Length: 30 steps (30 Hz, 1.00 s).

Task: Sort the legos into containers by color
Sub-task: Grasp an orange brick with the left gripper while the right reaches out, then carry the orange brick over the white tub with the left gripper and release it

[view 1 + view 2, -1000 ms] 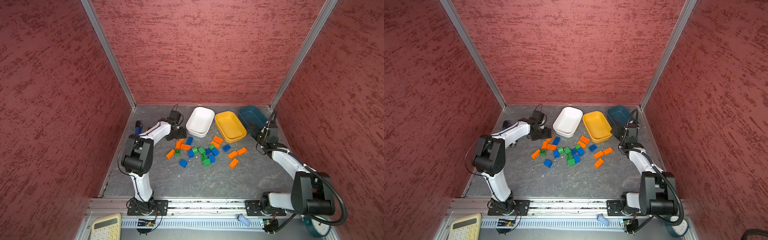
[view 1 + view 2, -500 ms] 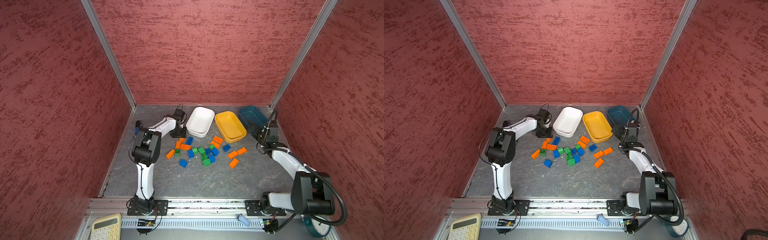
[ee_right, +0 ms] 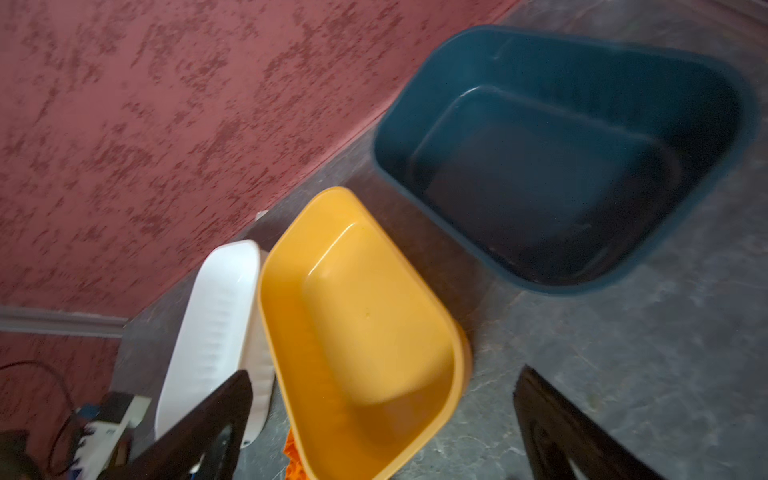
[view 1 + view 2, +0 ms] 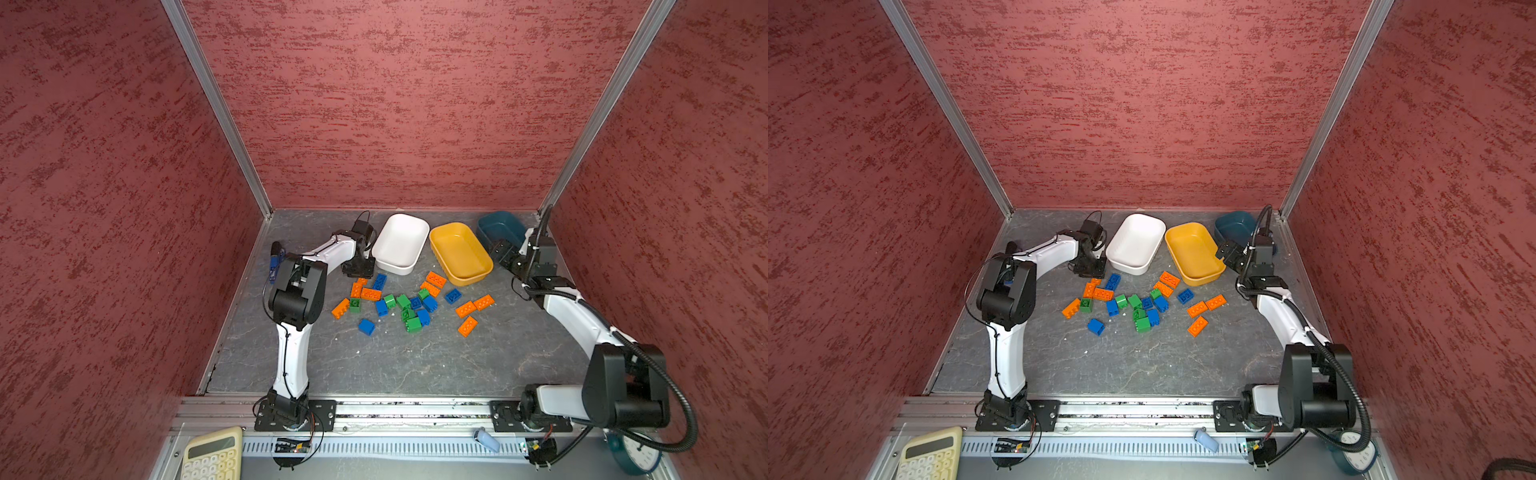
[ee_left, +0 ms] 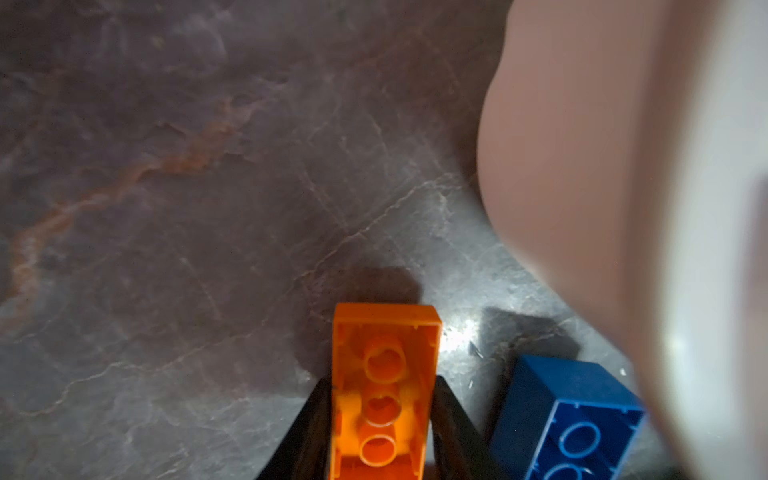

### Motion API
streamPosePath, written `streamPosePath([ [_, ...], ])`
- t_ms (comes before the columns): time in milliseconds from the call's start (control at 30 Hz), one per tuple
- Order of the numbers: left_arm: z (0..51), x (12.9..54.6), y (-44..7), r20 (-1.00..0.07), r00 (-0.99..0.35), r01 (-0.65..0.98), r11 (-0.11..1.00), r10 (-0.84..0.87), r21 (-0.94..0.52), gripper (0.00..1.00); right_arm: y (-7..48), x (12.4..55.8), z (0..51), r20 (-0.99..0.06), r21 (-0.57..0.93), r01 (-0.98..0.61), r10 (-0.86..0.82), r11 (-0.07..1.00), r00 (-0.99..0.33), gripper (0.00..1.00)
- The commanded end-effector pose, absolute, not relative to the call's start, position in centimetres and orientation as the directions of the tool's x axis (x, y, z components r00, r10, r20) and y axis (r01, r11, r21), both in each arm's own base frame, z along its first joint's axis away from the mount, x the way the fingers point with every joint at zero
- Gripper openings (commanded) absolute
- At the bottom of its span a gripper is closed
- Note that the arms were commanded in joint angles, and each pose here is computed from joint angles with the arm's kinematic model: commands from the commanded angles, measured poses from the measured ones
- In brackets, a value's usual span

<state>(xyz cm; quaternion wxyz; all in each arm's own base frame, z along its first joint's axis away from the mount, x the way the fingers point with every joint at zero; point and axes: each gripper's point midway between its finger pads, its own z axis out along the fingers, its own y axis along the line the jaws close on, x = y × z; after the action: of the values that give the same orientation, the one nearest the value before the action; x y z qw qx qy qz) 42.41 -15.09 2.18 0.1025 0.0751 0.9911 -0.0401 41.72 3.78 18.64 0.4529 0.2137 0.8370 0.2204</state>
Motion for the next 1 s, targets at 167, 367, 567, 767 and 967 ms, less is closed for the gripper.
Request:
streamPosePath([
  [167,4.5,42.5,-14.0,-0.321,-0.942,0.115,0.993,0.103,-0.018,0.26,14.1,42.1,21.5,-0.777,0.461,-0.235,0.262,0.856,-0.572,0.99],
  [367,10.0,43.6,-12.3,-0.465,-0.885,-0.022,1.000,-0.022,-0.003,0.22,17.9,43.0,21.6,-0.825,0.388,-0.331,0.164,0.860,-0.541,0.99],
  [567,16.9,46.1,-17.1,-0.618,-0.783,0.033,0.988,-0.070,-0.154,0.22,16.8,44.4,22.9,-0.865,0.371,-0.276,0.222,0.886,-0.450,0.99],
  [767,19.0,50.0,-22.8,-0.667,-0.744,0.141,0.964,-0.049,-0.228,0.23,14.8,44.7,22.8,-0.872,0.368,-0.169,0.276,0.914,-0.404,0.99],
  [967,16.8,53.7,-26.0,-0.637,-0.770,0.166,0.955,-0.031,-0.247,0.23,13.1,43.8,22.7,-0.878,0.341,-0.104,0.277,0.934,-0.389,0.99],
])
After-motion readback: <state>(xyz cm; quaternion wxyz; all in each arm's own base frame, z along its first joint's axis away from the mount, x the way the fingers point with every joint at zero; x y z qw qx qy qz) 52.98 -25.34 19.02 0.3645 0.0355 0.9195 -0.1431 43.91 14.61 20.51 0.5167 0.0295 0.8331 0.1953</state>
